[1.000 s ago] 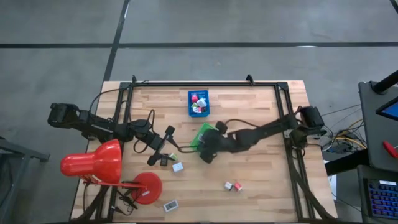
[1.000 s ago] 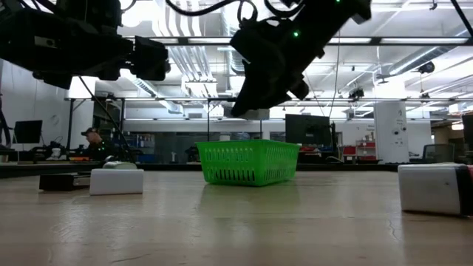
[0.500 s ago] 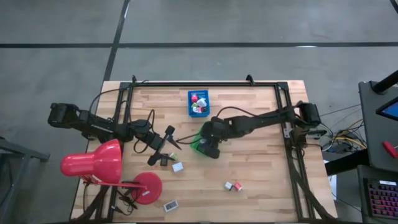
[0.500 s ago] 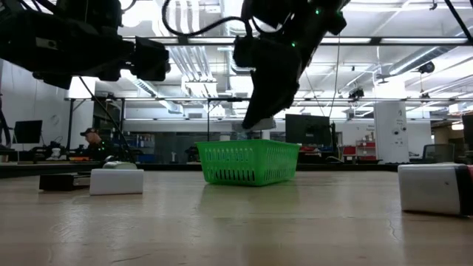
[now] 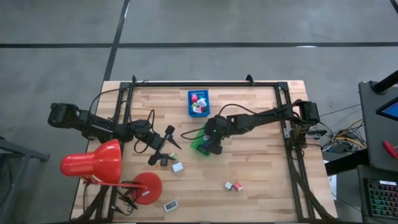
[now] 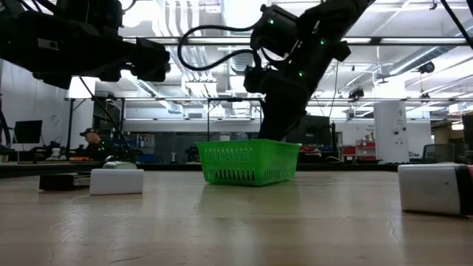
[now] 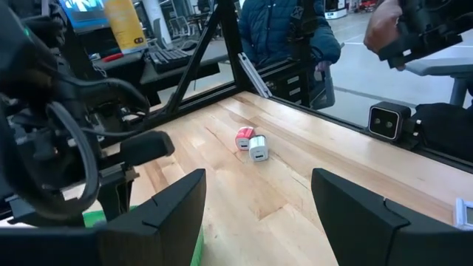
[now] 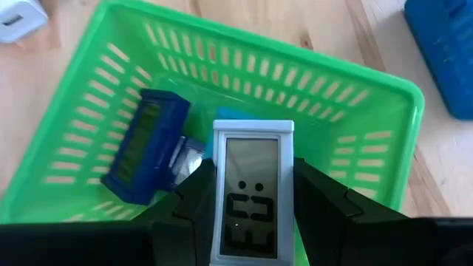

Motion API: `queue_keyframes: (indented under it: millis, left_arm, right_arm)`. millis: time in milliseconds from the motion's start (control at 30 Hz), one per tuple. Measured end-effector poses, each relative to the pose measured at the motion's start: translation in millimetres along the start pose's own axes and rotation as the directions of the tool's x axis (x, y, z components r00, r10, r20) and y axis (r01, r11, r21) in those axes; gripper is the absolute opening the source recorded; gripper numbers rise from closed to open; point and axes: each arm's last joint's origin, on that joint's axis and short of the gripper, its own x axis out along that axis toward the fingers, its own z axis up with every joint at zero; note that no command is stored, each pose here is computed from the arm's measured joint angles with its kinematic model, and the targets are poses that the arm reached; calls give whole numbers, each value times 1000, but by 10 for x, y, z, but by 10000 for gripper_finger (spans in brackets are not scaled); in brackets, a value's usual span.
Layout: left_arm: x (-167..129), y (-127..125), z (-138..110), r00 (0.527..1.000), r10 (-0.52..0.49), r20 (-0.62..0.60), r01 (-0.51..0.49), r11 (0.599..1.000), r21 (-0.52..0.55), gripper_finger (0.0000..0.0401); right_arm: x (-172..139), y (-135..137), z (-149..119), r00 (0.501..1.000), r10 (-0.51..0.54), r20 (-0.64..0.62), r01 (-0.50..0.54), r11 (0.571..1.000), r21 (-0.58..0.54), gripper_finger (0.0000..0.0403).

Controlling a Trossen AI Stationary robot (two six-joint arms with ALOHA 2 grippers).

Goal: Pick & Place Office items
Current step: Put the top white digital clock into the green bin, then put the small white charger adapter into the blue bin

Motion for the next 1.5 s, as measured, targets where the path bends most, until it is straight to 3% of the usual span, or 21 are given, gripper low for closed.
queue_keyframes:
  millis: [133,367,667,900,1167,1500]
  left_arm:
    - [0,0,0,1000,0,0,0,1000,-1,250]
    - [0,0,-1,1000,0,-1,0,1000,-5,250]
    - [0,-2,-4,1000,-1,-4,1,1000,-8,250]
    - [-1,2,-13,1000,19,-19,-19,1000,-13,250]
    - [-6,1,-60,996,54,-77,-58,997,-53,250]
    - [-10,-2,-100,990,74,-124,-83,994,-70,250]
  right_arm:
    - [39,-19,-60,1000,11,-1,-11,1000,4,134]
    - [45,-4,-38,998,46,31,-46,999,-10,202]
    - [35,1,-4,998,48,51,-46,998,-35,199]
    - [2,27,83,994,-15,107,21,998,-59,199]
    - [-92,259,150,982,39,185,-13,990,-141,201]
    - [-241,696,19,980,123,156,-88,974,-210,201]
